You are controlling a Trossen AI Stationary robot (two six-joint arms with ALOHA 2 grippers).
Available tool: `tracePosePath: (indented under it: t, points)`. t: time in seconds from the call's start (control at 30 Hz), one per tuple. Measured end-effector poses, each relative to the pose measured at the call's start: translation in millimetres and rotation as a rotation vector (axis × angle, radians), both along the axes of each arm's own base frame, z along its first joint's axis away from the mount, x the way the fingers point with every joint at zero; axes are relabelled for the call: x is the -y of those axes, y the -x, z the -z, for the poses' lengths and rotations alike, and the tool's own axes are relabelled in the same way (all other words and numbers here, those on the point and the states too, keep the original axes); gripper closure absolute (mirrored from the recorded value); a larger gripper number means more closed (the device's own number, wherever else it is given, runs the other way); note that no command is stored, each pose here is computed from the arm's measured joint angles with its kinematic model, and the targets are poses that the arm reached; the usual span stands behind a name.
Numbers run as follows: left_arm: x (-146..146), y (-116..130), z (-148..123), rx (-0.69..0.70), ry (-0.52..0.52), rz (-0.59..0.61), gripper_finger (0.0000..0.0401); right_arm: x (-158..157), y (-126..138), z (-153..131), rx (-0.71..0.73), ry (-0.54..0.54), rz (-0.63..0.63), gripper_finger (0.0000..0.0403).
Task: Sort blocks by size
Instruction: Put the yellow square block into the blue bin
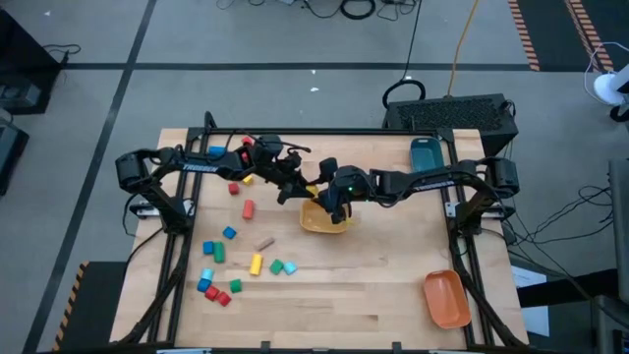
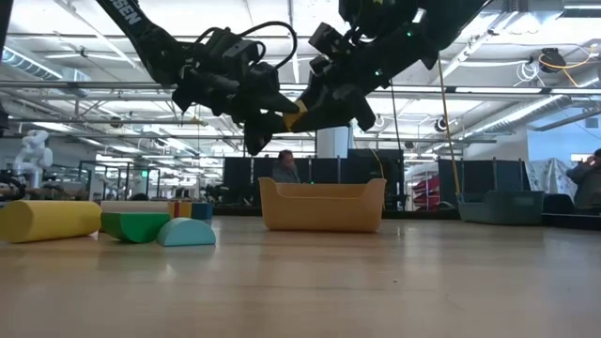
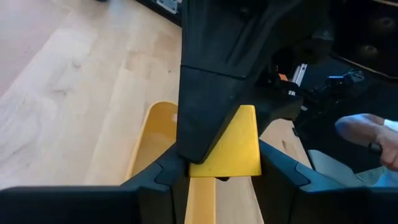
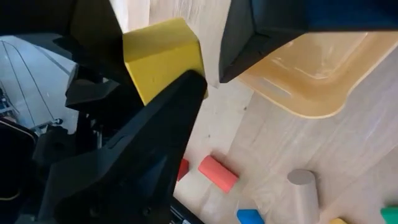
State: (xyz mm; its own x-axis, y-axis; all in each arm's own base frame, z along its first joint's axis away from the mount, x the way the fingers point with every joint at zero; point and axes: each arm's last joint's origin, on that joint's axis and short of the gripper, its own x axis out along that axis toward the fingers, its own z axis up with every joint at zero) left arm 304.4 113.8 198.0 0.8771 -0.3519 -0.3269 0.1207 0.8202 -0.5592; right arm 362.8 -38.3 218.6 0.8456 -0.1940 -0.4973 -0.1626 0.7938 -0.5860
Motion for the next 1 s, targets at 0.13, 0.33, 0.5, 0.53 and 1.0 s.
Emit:
tracePosePath:
  t: [0.13, 0.33, 0.5, 0.53, 1.0]
  points:
    - [0.5, 0.1, 0.1, -0.001, 0.008, 0.011, 0.0259, 0.0, 0.3, 0.1, -0.003, -0.001, 0.002, 0.0237]
    - [-0.3, -0.1, -0.3, 0.005, 0.004, 0.003, 0.0206, 1.3, 2.4, 0.0, -0.02, 0.014, 0.067, 0.0288]
    - [-7.3, 2.7, -0.3, -0.001, 0.016, -0.025, 0.0197, 2.8, 8.4, -2.1, -0.05, 0.013, 0.153, 0.0288]
    - [-10.7, 4.2, -0.1, -0.005, 0.022, -0.036, 0.0197, 4.7, 11.9, -3.9, -0.066, 0.027, 0.196, 0.0288]
    - [-35.1, 29.8, -10.7, -0.07, -0.131, -0.218, 0.0194, 75.0, 122.5, -36.8, -0.308, -0.24, 0.924, 0.0288]
